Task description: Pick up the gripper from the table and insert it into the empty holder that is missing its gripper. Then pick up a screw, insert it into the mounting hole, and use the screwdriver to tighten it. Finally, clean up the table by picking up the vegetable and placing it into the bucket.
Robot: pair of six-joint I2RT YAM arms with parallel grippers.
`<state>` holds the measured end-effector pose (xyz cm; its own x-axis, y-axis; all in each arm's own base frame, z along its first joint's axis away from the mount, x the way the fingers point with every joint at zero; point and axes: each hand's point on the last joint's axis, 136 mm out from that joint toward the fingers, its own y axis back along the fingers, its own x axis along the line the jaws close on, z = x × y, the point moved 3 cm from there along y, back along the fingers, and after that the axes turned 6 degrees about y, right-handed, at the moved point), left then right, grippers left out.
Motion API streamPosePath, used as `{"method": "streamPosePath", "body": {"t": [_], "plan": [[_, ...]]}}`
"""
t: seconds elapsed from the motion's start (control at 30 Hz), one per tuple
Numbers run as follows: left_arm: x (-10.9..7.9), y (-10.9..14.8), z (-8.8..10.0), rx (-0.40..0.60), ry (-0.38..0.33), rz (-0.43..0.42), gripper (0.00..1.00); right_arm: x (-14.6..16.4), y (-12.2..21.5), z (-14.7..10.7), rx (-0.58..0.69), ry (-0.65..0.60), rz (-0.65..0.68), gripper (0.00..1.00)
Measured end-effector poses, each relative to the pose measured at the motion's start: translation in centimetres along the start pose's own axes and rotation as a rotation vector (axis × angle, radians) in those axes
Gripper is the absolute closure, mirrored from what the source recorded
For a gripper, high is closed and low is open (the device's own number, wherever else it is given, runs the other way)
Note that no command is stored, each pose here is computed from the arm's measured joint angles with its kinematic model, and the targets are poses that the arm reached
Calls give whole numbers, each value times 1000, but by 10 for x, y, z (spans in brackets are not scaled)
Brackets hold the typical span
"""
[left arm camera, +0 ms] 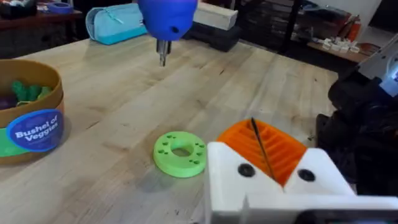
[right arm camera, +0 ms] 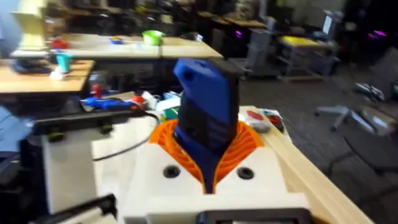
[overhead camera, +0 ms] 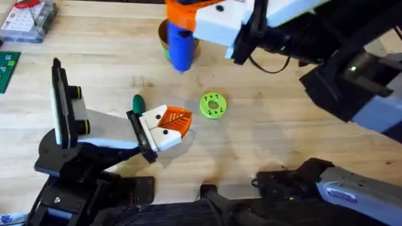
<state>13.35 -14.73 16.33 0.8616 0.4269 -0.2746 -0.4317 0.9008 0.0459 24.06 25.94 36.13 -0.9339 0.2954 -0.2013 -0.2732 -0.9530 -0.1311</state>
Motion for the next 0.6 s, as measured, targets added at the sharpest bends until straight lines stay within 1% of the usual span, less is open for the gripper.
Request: {"method": "streamPosePath", "body": {"t": [0.13, 0.23, 0.37, 0.43, 0.53, 0.6], "plan": [[0, 0, 0, 0, -1, 0, 985, -30, 20, -27, 111, -53, -98, 969], [0, 0, 0, 0, -1, 0, 985, -49, 37, -52, 218, -116, -183, 969], [0, 0, 0, 0, 0, 0, 985, -71, 71, -96, 415, -224, -355, 969], [0, 0, 0, 0, 0, 0, 985, -80, 91, -116, 515, -257, -449, 969], [0, 0, 0, 0, 0, 0, 985, -87, 118, -140, 668, -261, -563, 967], [0, 0, 0, 0, 0, 0, 985, -88, 131, -151, 758, -235, -606, 968]]}}
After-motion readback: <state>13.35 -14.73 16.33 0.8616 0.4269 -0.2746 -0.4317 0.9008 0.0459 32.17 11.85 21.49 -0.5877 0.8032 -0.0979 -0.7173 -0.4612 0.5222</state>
